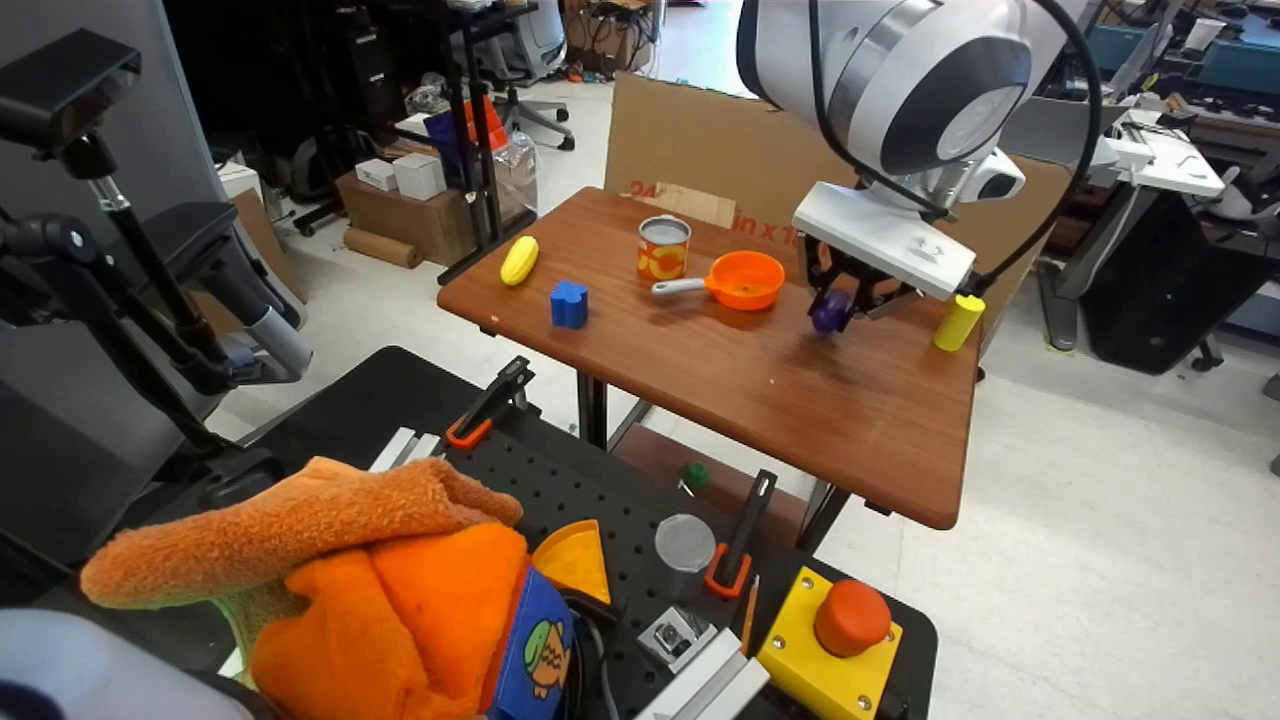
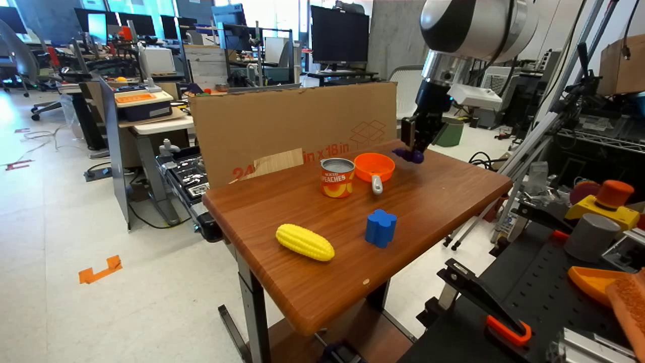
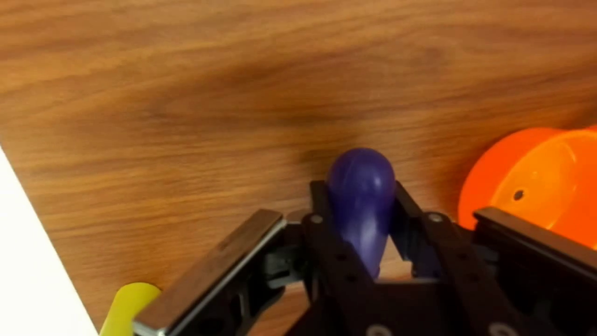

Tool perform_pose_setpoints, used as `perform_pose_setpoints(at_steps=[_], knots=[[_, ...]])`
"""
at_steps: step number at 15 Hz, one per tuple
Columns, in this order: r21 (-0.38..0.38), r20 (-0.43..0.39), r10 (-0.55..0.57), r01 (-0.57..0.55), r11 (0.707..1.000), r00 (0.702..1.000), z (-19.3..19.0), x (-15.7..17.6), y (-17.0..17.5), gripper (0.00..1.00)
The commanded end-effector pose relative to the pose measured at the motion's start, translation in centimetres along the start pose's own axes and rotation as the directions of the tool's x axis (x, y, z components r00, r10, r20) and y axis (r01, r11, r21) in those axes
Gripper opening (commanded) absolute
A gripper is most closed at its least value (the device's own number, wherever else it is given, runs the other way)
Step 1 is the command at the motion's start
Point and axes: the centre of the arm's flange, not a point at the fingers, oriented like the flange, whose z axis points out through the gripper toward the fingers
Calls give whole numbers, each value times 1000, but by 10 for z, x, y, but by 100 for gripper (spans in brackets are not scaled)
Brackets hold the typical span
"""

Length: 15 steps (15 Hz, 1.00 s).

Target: Move the purple object

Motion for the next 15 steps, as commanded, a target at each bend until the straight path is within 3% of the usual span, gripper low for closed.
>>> perform_pose_setpoints(at_steps=[1, 3, 7, 15], knots=[[-23, 19, -127, 128, 992, 992, -60, -60, 13, 8], [-44, 38, -151, 153, 987, 988, -81, -84, 31, 8], [-78, 99, -72, 80, 994, 992, -94, -107, 67, 8], [-99, 129, -3, 16, 995, 992, -64, -99, 99, 8]])
